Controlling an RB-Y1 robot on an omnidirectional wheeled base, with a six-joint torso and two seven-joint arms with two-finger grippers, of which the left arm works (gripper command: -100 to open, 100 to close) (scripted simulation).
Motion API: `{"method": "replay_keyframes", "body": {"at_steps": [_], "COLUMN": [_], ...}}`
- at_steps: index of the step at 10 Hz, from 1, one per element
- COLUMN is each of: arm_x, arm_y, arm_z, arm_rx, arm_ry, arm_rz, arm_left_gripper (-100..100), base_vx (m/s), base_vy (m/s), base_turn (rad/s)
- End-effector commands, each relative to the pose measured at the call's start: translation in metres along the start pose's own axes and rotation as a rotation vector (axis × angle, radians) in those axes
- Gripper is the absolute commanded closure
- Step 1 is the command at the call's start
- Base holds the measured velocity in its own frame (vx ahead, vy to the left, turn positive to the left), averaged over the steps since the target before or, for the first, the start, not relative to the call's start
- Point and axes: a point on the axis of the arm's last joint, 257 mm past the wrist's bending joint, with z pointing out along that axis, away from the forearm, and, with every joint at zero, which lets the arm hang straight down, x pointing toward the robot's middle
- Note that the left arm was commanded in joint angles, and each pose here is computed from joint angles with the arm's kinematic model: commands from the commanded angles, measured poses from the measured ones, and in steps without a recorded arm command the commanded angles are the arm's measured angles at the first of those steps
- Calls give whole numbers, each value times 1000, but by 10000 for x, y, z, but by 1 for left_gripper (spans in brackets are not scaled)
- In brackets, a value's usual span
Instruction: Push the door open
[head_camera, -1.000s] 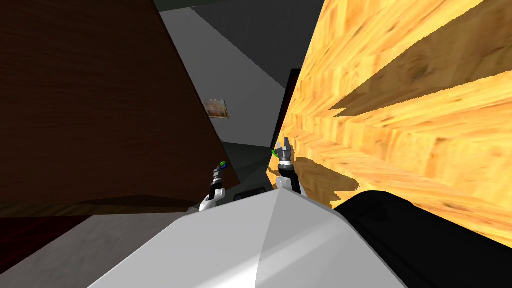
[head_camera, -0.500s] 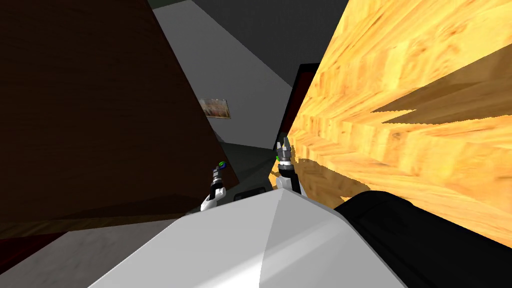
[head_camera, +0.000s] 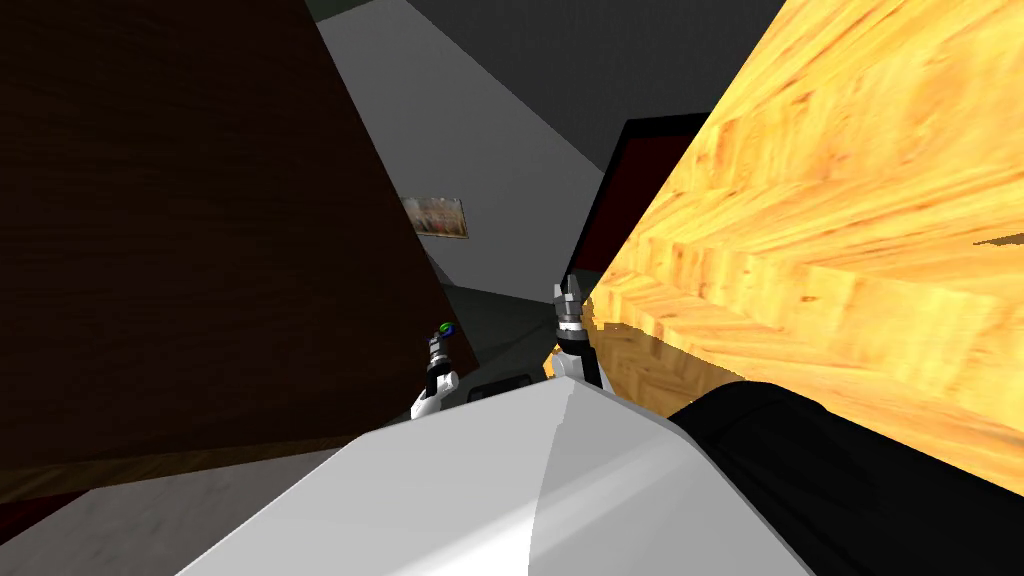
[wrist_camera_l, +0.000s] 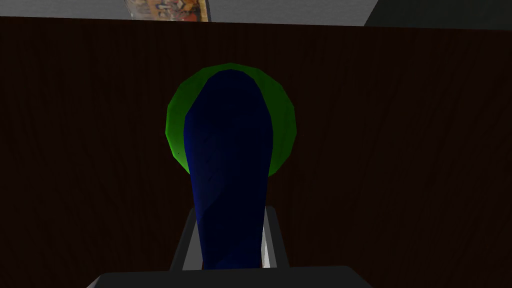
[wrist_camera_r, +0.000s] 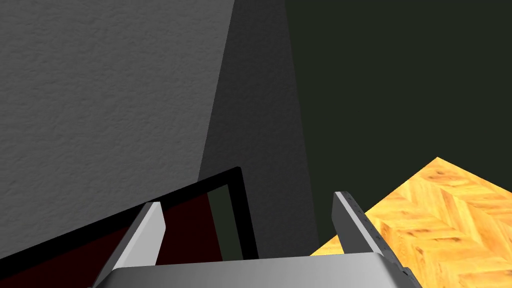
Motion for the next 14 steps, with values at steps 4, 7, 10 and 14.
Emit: {"method": "replay_keyframes", "body": {"at_steps": [4, 7, 10, 14], "arm_x": [-242, -521, -584, -702], "arm_y": [-44, -80, -166, -30], "arm_z": [57, 96, 135, 33], "arm_rx": [12, 20, 40, 7], "arm_ry": [-33, -83, -99, -163], "arm_rz": [23, 38, 36, 7], "arm_left_gripper": [100, 100, 100, 100], "base_vx": [105, 151, 129, 189], "base_vy": [-15, -23, -9, -34], "base_turn": [24, 27, 27, 61]}}
